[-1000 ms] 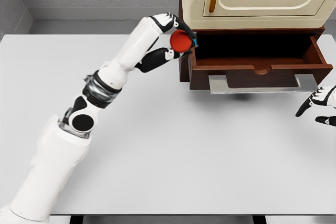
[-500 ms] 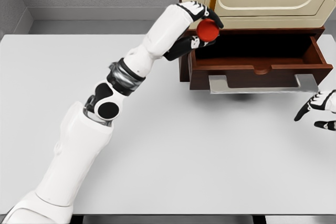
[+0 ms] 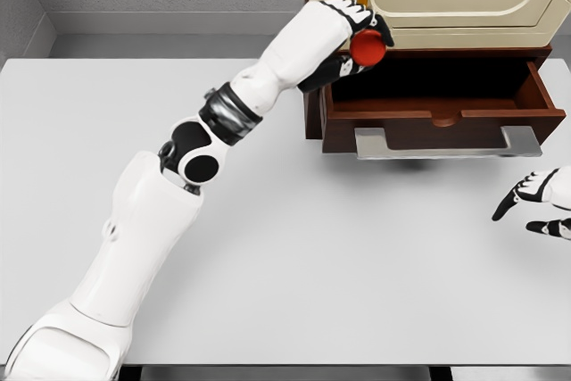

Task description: Put the switch into the drawer with left arm, and close the drawer with right arm

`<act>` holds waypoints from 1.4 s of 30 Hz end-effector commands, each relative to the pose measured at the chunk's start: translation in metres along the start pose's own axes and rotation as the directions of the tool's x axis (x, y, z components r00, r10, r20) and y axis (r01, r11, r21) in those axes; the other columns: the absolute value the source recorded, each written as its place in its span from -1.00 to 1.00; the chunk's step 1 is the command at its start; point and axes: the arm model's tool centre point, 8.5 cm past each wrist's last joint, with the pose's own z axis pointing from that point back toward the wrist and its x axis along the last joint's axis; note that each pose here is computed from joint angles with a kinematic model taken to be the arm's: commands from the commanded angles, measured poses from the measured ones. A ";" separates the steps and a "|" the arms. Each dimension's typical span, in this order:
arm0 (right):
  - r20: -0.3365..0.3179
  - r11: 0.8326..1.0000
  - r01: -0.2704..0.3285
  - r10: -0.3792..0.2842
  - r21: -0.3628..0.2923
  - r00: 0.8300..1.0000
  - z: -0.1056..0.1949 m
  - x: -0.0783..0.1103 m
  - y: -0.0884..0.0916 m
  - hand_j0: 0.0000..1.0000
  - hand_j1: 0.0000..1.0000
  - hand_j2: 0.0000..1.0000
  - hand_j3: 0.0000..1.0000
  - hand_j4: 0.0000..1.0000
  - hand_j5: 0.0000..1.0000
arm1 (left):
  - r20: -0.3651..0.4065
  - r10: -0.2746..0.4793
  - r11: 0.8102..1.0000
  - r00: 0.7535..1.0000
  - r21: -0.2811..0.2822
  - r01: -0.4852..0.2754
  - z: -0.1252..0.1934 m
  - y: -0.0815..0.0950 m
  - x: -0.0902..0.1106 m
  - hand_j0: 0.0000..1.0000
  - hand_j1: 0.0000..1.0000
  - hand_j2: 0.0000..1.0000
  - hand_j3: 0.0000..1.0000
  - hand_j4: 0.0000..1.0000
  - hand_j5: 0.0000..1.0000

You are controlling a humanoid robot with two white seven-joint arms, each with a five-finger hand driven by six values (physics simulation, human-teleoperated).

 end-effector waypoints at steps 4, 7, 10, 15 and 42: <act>0.004 1.000 0.006 -0.006 -0.007 1.000 -0.001 0.001 -0.001 0.22 0.22 0.22 0.22 0.22 0.22 | -0.006 -0.013 0.999 1.000 -0.031 0.012 -0.001 -0.008 -0.003 -0.23 -0.23 -0.23 -0.23 -0.23 -0.23; 0.003 1.000 0.005 -0.005 -0.003 1.000 0.000 0.000 -0.001 0.22 0.22 0.22 0.22 0.22 0.22 | -0.002 -0.013 0.999 1.000 -0.037 0.012 -0.002 -0.009 -0.002 -0.22 -0.22 -0.22 -0.22 -0.22 -0.22; 0.003 1.000 0.005 -0.005 -0.003 1.000 0.000 0.001 -0.001 0.22 0.22 0.22 0.22 0.22 0.22 | 0.005 -0.020 0.999 1.000 -0.036 0.020 -0.003 -0.008 -0.001 0.19 0.19 0.19 0.19 0.19 0.19; 0.004 1.000 0.006 -0.006 -0.005 1.000 0.000 0.001 -0.001 0.22 0.22 0.22 0.22 0.22 0.22 | 0.010 -0.023 0.999 1.000 -0.034 0.023 -0.004 -0.007 0.000 0.53 0.53 0.53 0.53 0.53 0.53; 0.012 0.998 -0.034 0.035 -0.050 0.999 0.002 0.004 -0.026 0.17 0.17 0.17 0.17 0.17 0.17 | -0.058 -0.185 0.970 0.981 0.151 0.191 0.156 0.159 -0.023 1.00 1.00 1.00 1.00 1.00 1.00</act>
